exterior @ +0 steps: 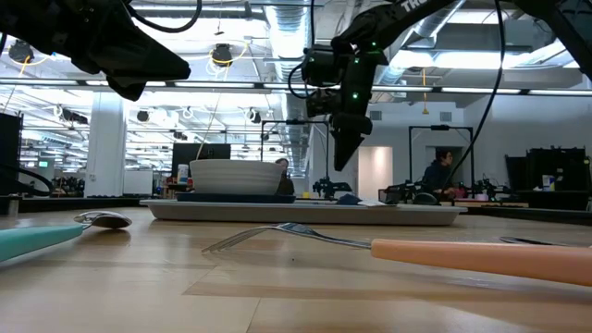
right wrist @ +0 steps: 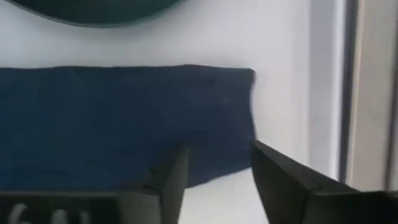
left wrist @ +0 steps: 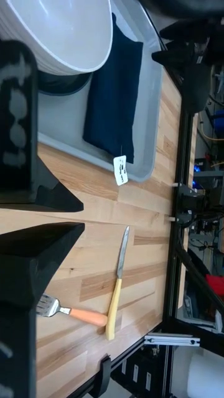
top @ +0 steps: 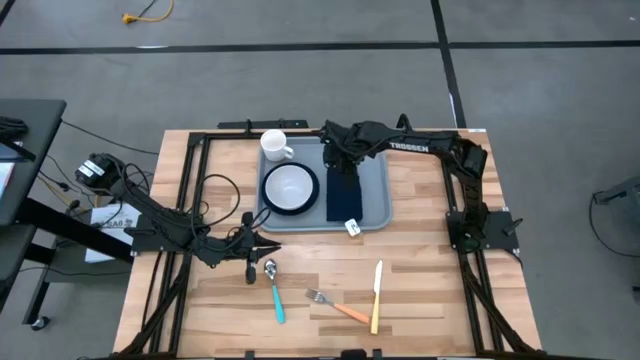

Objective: Set up tray
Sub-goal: Put the orange fork on the dark blue napkin

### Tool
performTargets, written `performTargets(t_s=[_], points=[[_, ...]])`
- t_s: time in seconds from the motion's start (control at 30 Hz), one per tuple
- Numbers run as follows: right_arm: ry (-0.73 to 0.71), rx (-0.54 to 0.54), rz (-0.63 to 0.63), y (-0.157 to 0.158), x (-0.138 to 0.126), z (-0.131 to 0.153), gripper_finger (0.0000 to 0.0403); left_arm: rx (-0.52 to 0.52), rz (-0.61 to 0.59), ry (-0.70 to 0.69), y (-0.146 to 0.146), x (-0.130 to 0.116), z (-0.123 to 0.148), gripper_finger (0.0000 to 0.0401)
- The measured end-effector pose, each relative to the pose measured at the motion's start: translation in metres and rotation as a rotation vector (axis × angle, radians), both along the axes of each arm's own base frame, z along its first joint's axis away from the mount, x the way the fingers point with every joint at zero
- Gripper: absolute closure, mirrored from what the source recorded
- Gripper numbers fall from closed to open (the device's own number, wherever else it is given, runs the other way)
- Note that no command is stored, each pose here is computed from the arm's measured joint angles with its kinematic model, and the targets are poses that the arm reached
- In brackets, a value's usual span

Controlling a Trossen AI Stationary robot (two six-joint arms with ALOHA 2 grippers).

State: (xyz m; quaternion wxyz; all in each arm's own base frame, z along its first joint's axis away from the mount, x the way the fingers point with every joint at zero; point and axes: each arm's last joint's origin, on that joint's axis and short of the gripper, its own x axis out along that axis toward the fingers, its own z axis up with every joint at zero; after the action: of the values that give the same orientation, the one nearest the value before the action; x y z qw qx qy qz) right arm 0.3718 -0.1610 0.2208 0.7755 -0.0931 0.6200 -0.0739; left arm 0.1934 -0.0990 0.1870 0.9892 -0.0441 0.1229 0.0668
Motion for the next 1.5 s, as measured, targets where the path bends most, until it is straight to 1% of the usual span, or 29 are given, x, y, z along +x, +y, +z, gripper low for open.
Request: performTargets(t_s=[0.07, 0.17, 0.23, 0.3, 0.37, 0.43, 0.5, 0.57, 0.63, 0.67, 0.77, 0.87, 0.97, 1.07, 1.2, 1.27, 1.37, 1.43, 1.5], points=[[0.024, -0.041, -0.012, 0.000, -0.001, 0.000, 0.0207, 0.000, 0.000, 0.000, 0.000, 0.000, 0.000, 0.0376], [0.089, -0.097, -0.045, 0.005, -0.007, 0.005, 0.0180, 0.000, 0.000, 0.000, 0.000, 0.000, 0.000, 0.0376], [0.141, -0.081, -0.048, 0.010, -0.017, 0.013, 0.0171, 0.000, -0.001, 0.000, 0.000, 0.000, 0.000, 0.0376], [0.157, -0.061, -0.065, 0.014, -0.024, 0.022, 0.0168, 0.001, 0.000, 0.001, 0.000, 0.000, 0.000, 0.0376], [0.173, -0.009, -0.102, 0.019, -0.034, 0.029, 0.0170, 0.001, 0.001, 0.001, 0.000, 0.000, 0.000, 0.0376], [0.143, 0.061, -0.155, 0.024, -0.041, 0.039, 0.0174, 0.005, 0.005, 0.005, 0.000, 0.000, -0.001, 0.0376], [0.119, 0.181, -0.215, 0.032, -0.048, 0.048, 0.0179, 0.007, 0.004, 0.008, 0.000, 0.000, -0.001, 0.0376], [0.067, 0.312, -0.257, 0.042, -0.049, 0.056, 0.0182, 0.013, 0.006, 0.016, 0.000, -0.001, -0.002, 0.0376], [0.049, 0.411, -0.251, 0.058, -0.048, 0.061, 0.0184, 0.019, 0.006, 0.025, 0.001, -0.001, -0.003, 0.0376], [0.038, 0.430, -0.236, 0.068, -0.045, 0.063, 0.0184, 0.023, 0.007, 0.030, 0.001, -0.001, -0.003, 0.0376], [0.035, 0.423, -0.181, 0.101, -0.035, 0.064, 0.0184, 0.033, 0.008, 0.047, 0.001, -0.001, -0.005, 0.0376], [0.022, 0.398, -0.098, 0.138, -0.027, 0.063, 0.0184, 0.039, 0.008, 0.052, 0.002, -0.001, -0.005, 0.0376], [-0.035, 0.343, -0.017, 0.175, -0.019, 0.064, 0.0184, 0.040, 0.036, 0.005, 0.002, 0.000, -0.001, 0.0376], [-0.116, 0.329, -0.002, 0.209, -0.014, 0.067, 0.0184, 0.075, 0.049, -0.075, 0.004, -0.001, 0.013, 0.0376], [-0.172, 0.361, -0.012, 0.247, -0.016, 0.069, 0.0184, 0.081, -0.049, -0.148, 0.012, -0.012, 0.035, 0.0376], [-0.193, 0.343, -0.028, 0.262, -0.018, 0.069, 0.0184, 0.062, -0.128, -0.159, 0.016, -0.020, 0.043, 0.0376], [-0.229, 0.282, -0.071, 0.275, -0.022, 0.070, 0.0184, 0.038, -0.243, -0.123, 0.021, -0.032, 0.046, 0.0376], [-0.253, 0.250, -0.113, 0.278, -0.023, 0.070, 0.0184, 0.014, -0.281, -0.117, 0.023, -0.039, 0.044, 0.0376], [-0.261, 0.258, -0.151, 0.280, -0.023, 0.070, 0.0184, 0.004, -0.315, -0.117, 0.024, -0.042, 0.042, 0.0376]])
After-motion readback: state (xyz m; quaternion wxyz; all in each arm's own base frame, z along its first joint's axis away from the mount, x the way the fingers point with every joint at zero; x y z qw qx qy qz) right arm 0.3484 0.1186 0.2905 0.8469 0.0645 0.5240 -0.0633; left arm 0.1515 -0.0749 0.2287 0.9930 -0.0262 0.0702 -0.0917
